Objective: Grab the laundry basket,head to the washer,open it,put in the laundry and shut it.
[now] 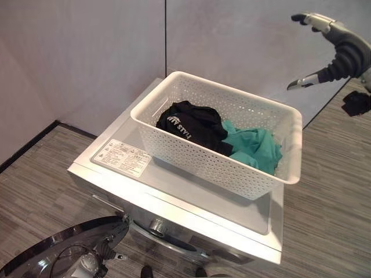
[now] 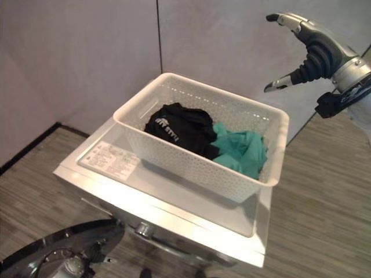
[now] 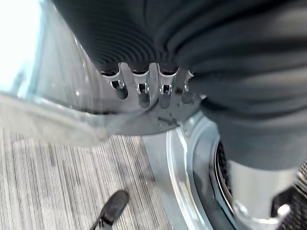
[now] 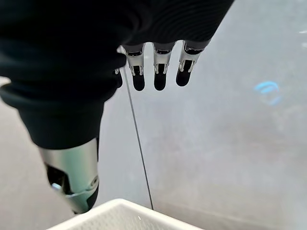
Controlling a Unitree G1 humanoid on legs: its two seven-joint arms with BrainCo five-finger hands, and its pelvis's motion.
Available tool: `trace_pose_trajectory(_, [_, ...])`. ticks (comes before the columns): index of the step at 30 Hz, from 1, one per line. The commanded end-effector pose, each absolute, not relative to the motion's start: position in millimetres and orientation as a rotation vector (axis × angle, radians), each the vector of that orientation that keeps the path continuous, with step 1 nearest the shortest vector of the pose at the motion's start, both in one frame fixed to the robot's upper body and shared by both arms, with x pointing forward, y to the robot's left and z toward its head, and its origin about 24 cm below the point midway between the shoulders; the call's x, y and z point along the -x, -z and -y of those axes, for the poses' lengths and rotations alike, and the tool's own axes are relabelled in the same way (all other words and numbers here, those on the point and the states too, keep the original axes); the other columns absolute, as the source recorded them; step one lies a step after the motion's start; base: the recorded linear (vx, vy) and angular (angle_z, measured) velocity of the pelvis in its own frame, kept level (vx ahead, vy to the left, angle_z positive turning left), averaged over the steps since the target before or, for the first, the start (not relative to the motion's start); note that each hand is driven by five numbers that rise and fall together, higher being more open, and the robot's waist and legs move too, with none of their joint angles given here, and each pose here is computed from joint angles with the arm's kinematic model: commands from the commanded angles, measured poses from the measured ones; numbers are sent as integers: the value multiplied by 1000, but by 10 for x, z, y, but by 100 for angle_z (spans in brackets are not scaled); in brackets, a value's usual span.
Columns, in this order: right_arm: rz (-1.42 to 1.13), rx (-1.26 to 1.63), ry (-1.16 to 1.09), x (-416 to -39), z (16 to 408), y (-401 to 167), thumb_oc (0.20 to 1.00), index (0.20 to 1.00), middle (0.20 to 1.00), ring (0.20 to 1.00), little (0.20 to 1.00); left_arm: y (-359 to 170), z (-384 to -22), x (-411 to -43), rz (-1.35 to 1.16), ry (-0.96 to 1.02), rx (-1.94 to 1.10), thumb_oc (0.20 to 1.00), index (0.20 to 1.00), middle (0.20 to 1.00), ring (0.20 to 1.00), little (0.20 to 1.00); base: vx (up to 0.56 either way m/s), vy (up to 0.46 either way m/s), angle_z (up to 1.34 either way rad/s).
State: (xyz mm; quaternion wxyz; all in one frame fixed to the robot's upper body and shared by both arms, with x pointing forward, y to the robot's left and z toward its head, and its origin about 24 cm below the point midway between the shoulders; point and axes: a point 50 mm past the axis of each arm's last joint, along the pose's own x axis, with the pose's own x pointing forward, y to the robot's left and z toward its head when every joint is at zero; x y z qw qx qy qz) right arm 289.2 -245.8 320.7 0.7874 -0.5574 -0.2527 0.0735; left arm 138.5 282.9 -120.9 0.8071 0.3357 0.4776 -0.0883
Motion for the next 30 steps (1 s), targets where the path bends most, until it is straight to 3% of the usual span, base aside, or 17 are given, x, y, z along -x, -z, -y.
trace_pose_trajectory(1, [436,1232,-234,-2909,2493,-3081,1000,1000,1000,1000,1000,1244,-2899,-1302,-1066,187,-716,1000,1000,1000,1000,1000,23,35,-10])
trace_pose_trajectory(13, [300,1280,-434,-3049,2276,-2722,1000,1000,1000,1000,1000,1326,-2858,-1172,-1125,189,-678,1000,1000,1000,1000,1000,23,13,5])
trace_pose_trajectory(21, [152,1411,-439,-3112,2419,-2681,1000,1000,1000,1000,1000,1321,-2871,-1156,-1126,178,-652,1000,1000,1000,1000,1000,6,14,10])
trace_pose_trajectory(30, [-327,1604,-586,-2988,2801,-2403,1000,1000,1000,1000,1000,1293,-2876,-1200,-1113,203,-644,1000,1000,1000,1000,1000,-7,-13,20])
